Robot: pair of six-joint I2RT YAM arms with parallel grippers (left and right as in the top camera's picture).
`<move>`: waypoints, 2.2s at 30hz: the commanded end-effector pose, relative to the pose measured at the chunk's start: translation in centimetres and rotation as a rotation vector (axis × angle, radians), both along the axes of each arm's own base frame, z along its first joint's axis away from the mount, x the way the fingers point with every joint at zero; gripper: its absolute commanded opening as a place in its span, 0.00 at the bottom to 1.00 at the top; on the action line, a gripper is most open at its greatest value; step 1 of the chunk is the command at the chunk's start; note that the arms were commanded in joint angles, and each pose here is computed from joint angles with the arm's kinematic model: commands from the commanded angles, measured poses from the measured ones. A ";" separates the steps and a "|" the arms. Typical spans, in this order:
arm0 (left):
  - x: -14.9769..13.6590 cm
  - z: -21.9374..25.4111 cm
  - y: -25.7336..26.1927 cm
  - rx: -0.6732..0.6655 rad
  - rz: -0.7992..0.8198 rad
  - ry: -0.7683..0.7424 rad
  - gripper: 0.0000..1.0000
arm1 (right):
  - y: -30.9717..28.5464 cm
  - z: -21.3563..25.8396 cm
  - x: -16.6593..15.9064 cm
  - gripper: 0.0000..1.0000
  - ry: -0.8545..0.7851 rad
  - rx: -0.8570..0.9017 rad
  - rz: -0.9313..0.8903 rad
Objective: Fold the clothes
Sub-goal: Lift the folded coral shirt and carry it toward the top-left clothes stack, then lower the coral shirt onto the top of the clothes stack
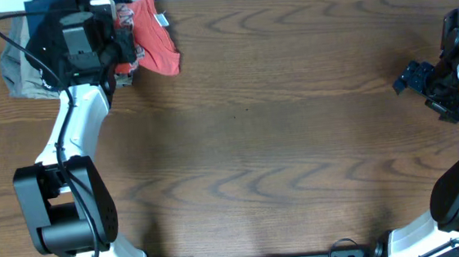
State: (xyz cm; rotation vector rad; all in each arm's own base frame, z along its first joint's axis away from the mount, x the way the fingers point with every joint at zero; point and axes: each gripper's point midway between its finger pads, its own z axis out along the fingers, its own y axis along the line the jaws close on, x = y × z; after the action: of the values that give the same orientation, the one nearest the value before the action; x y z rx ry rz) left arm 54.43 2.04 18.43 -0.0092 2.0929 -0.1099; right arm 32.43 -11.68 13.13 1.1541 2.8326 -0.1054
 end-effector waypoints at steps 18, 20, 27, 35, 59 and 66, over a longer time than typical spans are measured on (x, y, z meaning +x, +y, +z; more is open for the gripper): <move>2.6 8.0 7.8 0.108 0.232 -0.257 0.06 | -0.2 0.4 0.0 0.99 -0.010 -0.007 0.003; 2.7 6.3 9.4 0.093 0.266 -0.226 0.06 | -0.2 0.4 0.0 0.99 -0.010 -0.007 0.003; 2.4 -1.3 15.9 0.074 0.378 -0.090 0.06 | -0.2 0.4 0.0 0.99 -0.010 -0.007 0.003; 0.2 -3.9 22.7 0.045 0.512 -0.057 0.06 | -0.2 0.4 0.0 0.99 -0.010 -0.007 0.003; 0.1 10.6 18.7 -0.114 0.450 -0.383 0.06 | -0.2 0.4 0.0 0.99 -0.010 -0.007 0.003; 4.3 7.2 15.8 -0.120 0.387 -0.444 0.06 | -0.2 0.4 0.0 0.99 -0.010 -0.007 0.003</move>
State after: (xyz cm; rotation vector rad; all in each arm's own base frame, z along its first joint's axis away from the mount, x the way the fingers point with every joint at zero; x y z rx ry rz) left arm 56.42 18.76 30.82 -0.4108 1.5436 0.0393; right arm 32.42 -11.69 13.13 1.1541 2.8325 -0.1060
